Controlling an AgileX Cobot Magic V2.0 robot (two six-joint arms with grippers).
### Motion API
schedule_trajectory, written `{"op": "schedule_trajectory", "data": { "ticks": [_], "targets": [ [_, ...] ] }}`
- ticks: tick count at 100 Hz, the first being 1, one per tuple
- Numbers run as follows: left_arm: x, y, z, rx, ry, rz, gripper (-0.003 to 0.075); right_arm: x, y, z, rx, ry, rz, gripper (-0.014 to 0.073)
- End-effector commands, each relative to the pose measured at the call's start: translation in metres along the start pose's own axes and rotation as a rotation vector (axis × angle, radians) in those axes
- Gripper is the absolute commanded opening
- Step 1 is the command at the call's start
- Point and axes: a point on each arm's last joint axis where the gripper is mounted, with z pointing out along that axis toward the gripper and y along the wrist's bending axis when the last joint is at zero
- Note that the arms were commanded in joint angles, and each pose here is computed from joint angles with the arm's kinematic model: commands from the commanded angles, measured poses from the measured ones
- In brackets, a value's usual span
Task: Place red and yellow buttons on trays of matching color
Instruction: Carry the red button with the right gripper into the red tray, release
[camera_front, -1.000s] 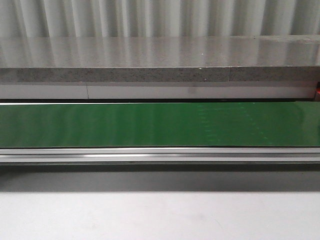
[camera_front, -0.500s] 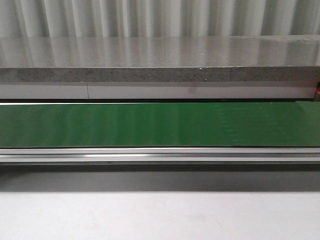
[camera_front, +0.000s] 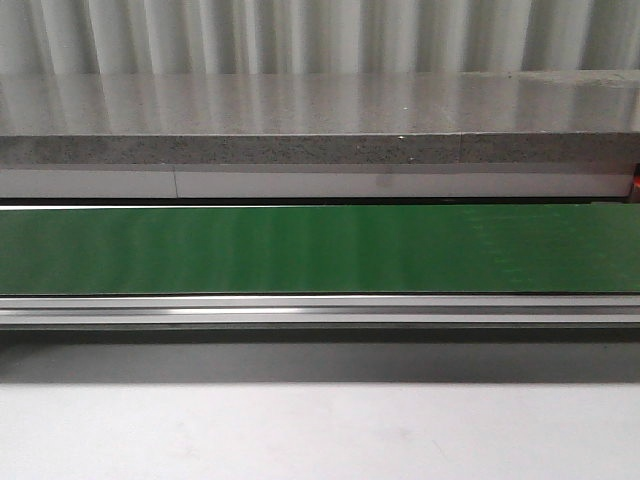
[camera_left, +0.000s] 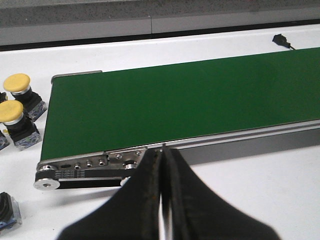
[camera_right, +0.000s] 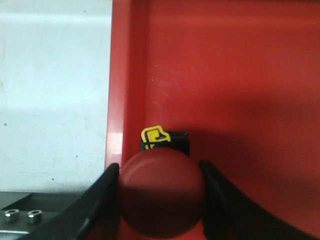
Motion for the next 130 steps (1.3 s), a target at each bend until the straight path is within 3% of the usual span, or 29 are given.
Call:
{"op": "schedule_trajectory", "data": {
  "ticks": [1,13,28,35,81,95,121,130],
  "targets": [
    [-0.013,-0.001,-0.004,0.009,-0.084,-0.006,-0.0020,-0.015,-0.001,-0.022,0.018,-0.099,0.009,0.0152],
    [-0.013,-0.001,-0.004,0.009,-0.084,-0.006,-0.0020,-0.013,-0.001,-0.016,0.012,-0.082,0.014,0.0186],
    [-0.013,-0.001,-0.004,0.009,-0.084,-0.006,-0.0020,-0.015,-0.001,-0.018,0.015,-0.092,0.013,0.0420],
    [-0.013,-0.001,-0.004,0.009,-0.084,-0.006,-0.0020,-0.016,-0.001,-0.022,0.019,-0.104,0.011,0.0479],
    [-0.013,-0.001,-0.004,0.009,-0.084,-0.006,-0.0020,-0.021,0.017,-0.087,0.006,-0.164,-0.025,0.0475],
    [-0.013,-0.001,-0.004,0.009,-0.084,-0.006,-0.0020,-0.024,0.035,-0.119,-0.024,-0.222,-0.040,0.0379],
    [-0.013,-0.001,-0.004,0.009,-0.084,-0.006,-0.0020,-0.019,0.083,-0.170,-0.076,-0.307,-0.135,-0.0008],
    [-0.013,-0.001,-0.004,0.009,-0.084,-0.006,-0.0020,-0.013,0.100,-0.186,-0.085,-0.353,-0.168,-0.0068]
  ]
}}
